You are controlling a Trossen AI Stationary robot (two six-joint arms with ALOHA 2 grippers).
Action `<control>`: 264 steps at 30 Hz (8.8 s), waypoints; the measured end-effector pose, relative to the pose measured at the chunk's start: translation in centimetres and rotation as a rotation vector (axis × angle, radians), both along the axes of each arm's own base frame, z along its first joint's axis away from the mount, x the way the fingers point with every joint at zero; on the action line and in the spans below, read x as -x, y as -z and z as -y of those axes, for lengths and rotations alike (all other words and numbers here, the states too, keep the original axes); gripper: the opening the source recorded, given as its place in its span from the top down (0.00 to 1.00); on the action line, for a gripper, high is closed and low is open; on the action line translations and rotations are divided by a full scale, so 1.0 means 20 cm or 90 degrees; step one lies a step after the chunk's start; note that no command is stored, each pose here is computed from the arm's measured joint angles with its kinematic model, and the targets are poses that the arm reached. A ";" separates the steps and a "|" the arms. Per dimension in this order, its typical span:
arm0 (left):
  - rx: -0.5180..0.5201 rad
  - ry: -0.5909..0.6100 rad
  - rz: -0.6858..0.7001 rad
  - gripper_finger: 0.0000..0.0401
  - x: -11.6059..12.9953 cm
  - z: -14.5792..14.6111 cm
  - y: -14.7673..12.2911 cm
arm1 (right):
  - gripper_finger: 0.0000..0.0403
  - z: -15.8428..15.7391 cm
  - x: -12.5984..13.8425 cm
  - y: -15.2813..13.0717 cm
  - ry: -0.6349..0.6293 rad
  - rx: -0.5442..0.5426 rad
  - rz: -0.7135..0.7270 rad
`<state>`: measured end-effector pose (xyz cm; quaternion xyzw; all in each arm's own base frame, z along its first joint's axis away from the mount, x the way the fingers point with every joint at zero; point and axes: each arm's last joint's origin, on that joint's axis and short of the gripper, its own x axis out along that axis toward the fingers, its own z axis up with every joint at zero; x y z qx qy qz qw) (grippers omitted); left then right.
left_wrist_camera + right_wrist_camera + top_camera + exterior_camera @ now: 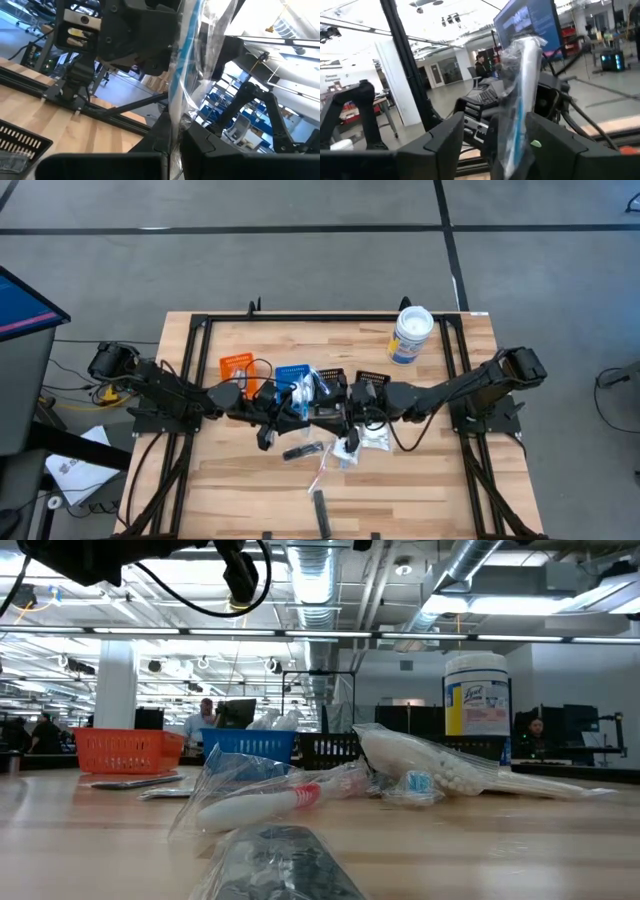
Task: Pick & Place Travel size toiletries
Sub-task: Put the blue toothbrush into the left black bin, then put the orange toothbrush into the left black bin
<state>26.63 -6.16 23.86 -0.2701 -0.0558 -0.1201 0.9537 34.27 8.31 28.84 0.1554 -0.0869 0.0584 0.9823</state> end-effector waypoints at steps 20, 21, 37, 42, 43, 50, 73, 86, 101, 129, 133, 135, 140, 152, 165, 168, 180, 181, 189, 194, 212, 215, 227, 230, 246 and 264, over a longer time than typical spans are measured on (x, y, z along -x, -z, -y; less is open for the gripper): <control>0.001 -0.036 -0.022 0.98 -0.01 -0.05 0.02 | 0.46 0.05 -0.02 0.02 0.033 -0.009 -0.032; 0.002 -0.039 -0.021 0.98 -0.01 -0.05 0.02 | 0.47 0.06 -0.02 0.03 0.034 -0.009 -0.034; -0.008 -0.052 -0.034 0.98 -0.02 -0.08 0.03 | 0.57 0.08 -0.03 0.06 0.045 -0.005 -0.079; -0.011 -0.055 -0.037 0.98 -0.02 -0.08 0.03 | 0.57 0.10 -0.03 0.07 0.077 -0.019 -0.096; -0.011 -0.055 -0.037 0.98 -0.02 -0.08 0.03 | 0.57 0.10 -0.03 0.07 0.078 -0.015 -0.093; -0.015 -0.060 -0.055 0.98 -0.02 -0.09 0.04 | 0.60 0.11 -0.03 0.07 0.083 -0.007 -0.088; -0.009 -0.054 -0.070 0.85 -0.02 -0.08 0.05 | 0.97 0.13 -0.03 0.10 0.103 0.008 -0.128; -0.041 -0.082 -0.142 0.36 0.14 -0.10 -0.06 | 0.98 0.15 -0.03 0.10 0.119 -0.011 -0.140; -0.085 -0.095 -0.140 0.19 0.26 -0.06 -0.14 | 0.98 0.50 0.00 0.31 0.318 -0.181 -0.376; -0.099 -0.110 -0.144 0.22 0.27 -0.06 -0.13 | 0.97 0.44 -0.29 0.61 0.403 -0.115 -0.615; -0.099 -0.110 -0.144 0.22 0.27 -0.06 -0.13 | 0.93 0.44 -0.29 0.61 0.404 -0.112 -0.624; -0.099 -0.110 -0.144 0.22 0.27 -0.06 -0.13 | 0.89 0.44 -0.28 0.62 0.406 -0.110 -0.631; -0.099 -0.110 -0.144 0.22 0.27 -0.06 -0.13 | 0.73 0.44 -0.28 0.62 0.405 -0.106 -0.633; -0.099 -0.110 -0.144 0.22 0.27 -0.06 -0.13 | 0.43 0.36 -0.21 0.36 0.399 0.006 -0.562; -0.100 -0.106 -0.144 0.22 0.27 -0.05 -0.13 | 0.47 -0.11 -0.18 0.22 0.144 0.159 -0.449; -0.099 -0.105 -0.143 0.22 0.27 -0.05 -0.13 | 0.50 -0.25 -0.18 0.25 0.012 0.197 -0.417; -0.103 -0.105 -0.143 0.22 0.27 -0.05 -0.13 | 0.65 -0.28 -0.11 0.28 -0.111 0.188 -0.237; -0.104 -0.105 -0.143 0.22 0.27 -0.05 -0.13 | 0.66 -0.26 -0.10 0.31 -0.133 0.175 -0.224; -0.119 -0.106 -0.141 0.22 0.27 -0.05 -0.13 | 0.76 -0.19 0.01 0.32 -0.265 0.134 0.031; -0.122 -0.113 -0.145 0.22 0.26 -0.05 -0.12 | 0.78 -0.18 0.02 0.39 -0.282 0.121 -0.028; -0.074 -0.117 -0.154 0.22 0.03 0.02 0.01 | 0.78 -0.01 0.28 0.28 -0.191 0.254 -0.258; -0.118 -0.103 -0.120 0.22 -0.01 0.10 -0.07 | 0.78 0.00 0.33 0.35 -0.193 0.253 -0.229; -0.271 -0.159 -0.272 0.22 -0.14 0.32 -0.09 | 0.78 0.03 0.41 0.46 -0.184 0.244 -0.172; -0.285 -0.161 -0.291 0.22 -0.19 0.36 -0.07 | 0.78 0.02 0.41 0.47 -0.187 0.230 -0.182; -0.319 -0.157 -0.394 0.22 -0.32 0.48 0.25 | 0.78 -0.15 0.45 0.55 -0.198 0.215 -0.238; -0.325 -0.182 -0.547 0.22 -0.30 0.52 0.14 | 0.78 0.00 0.40 0.58 -0.139 0.310 -0.266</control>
